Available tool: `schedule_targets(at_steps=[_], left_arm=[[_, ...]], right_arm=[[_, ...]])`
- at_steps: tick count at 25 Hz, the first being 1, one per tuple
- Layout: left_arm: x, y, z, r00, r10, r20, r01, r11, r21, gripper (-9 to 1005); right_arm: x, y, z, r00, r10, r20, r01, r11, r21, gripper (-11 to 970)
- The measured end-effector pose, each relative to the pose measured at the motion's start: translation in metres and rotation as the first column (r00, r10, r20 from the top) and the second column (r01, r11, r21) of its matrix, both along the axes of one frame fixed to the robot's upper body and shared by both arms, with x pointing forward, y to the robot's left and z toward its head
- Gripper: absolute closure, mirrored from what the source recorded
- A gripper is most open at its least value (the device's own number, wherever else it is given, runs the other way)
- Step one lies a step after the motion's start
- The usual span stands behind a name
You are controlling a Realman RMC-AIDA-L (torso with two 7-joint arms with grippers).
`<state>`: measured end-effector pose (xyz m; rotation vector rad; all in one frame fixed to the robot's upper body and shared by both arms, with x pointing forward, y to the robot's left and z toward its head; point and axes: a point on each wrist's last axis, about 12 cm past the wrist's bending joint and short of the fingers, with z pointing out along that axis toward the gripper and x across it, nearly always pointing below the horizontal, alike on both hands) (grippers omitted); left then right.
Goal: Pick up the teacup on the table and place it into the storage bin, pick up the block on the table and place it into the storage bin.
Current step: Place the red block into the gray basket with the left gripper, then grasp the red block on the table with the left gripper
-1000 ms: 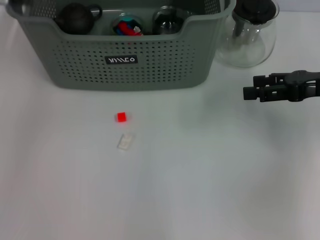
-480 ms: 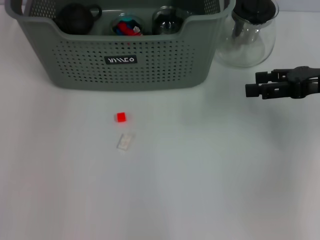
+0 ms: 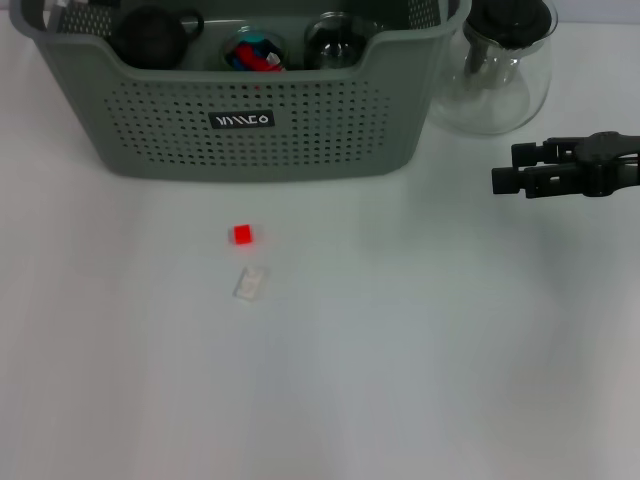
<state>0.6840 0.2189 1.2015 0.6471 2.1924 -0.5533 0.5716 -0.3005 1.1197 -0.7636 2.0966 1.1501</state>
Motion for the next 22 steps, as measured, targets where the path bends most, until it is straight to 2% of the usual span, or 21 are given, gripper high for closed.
schedule_targets(at_steps=[6, 8, 10, 13, 16, 19, 21, 22], left_arm=[[-0.005, 0.0, 0.01, 0.999, -0.038, 0.019, 0.038, 0.999, -0.021, 464], [-0.013, 0.0, 0.02, 0.996, -0.082, 0.045, 0.085, 0.994, -0.063, 420], [-0.028, 0.0, 0.033, 0.982, -0.165, 0.095, 0.176, 0.977, -0.121, 376], [-0.057, 0.001, 0.051, 0.924, -0.335, 0.187, 0.367, 0.912, -0.182, 331], [-0.085, 0.004, 0.058, 0.828, -0.51, 0.232, 0.551, 0.815, -0.177, 287], [-0.11, 0.005, 0.054, 0.718, -0.667, 0.198, 0.695, 0.702, -0.156, 289], [-0.123, 0.004, 0.044, 0.67, -0.732, 0.126, 0.742, 0.658, -0.126, 290], [-0.123, 0.004, 0.044, 0.67, -0.732, 0.126, 0.742, 0.658, -0.126, 290]], right_arm=[[-0.001, 0.0, -0.001, 1.0, 0.0, -0.002, 0.0, 1.0, 0.001, 17], [-0.002, -0.001, -0.001, 1.0, 0.0, -0.003, 0.0, 1.0, 0.002, 17], [-0.002, -0.001, -0.002, 1.0, 0.0, -0.004, 0.0, 1.0, 0.002, 17], [-0.003, -0.002, -0.003, 1.0, 0.0, -0.003, 0.0, 1.0, 0.002, 17], [-0.004, -0.002, -0.004, 1.0, 0.002, -0.004, -0.002, 1.0, 0.003, 18], [-0.005, -0.001, -0.004, 1.0, 0.003, -0.003, -0.003, 1.0, 0.004, 18], [-0.005, -0.002, -0.004, 1.0, 0.003, -0.004, -0.003, 1.0, 0.004, 18], [-0.005, -0.002, -0.004, 1.0, 0.003, -0.004, -0.003, 1.0, 0.004, 18]])
